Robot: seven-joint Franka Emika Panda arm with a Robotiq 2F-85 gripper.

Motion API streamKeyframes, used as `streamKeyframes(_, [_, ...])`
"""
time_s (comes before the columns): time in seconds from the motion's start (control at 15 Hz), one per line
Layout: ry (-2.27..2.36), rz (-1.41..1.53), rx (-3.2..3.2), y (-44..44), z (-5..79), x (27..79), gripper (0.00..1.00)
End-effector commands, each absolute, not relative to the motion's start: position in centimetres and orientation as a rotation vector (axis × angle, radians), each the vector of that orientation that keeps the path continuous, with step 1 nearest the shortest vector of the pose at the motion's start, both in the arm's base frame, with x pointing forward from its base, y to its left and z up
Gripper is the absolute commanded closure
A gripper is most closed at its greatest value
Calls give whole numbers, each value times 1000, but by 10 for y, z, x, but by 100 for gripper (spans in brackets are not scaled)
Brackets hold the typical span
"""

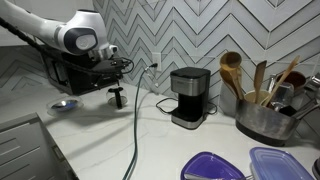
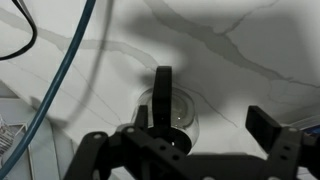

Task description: Pick up the carafe and slot it onto the coffee drip pan of the coffee machine

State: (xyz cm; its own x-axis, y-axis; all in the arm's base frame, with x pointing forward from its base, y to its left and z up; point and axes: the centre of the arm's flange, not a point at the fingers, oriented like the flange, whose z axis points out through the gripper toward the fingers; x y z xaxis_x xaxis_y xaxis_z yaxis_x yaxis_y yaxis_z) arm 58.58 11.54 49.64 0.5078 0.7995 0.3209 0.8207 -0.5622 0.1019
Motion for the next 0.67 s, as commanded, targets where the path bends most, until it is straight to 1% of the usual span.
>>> streamKeyframes(0.0, [-1438,-518,-2672,115,497,586,0])
streamKeyframes(0.6, [-1580,-637,-2461,117,471,621,0])
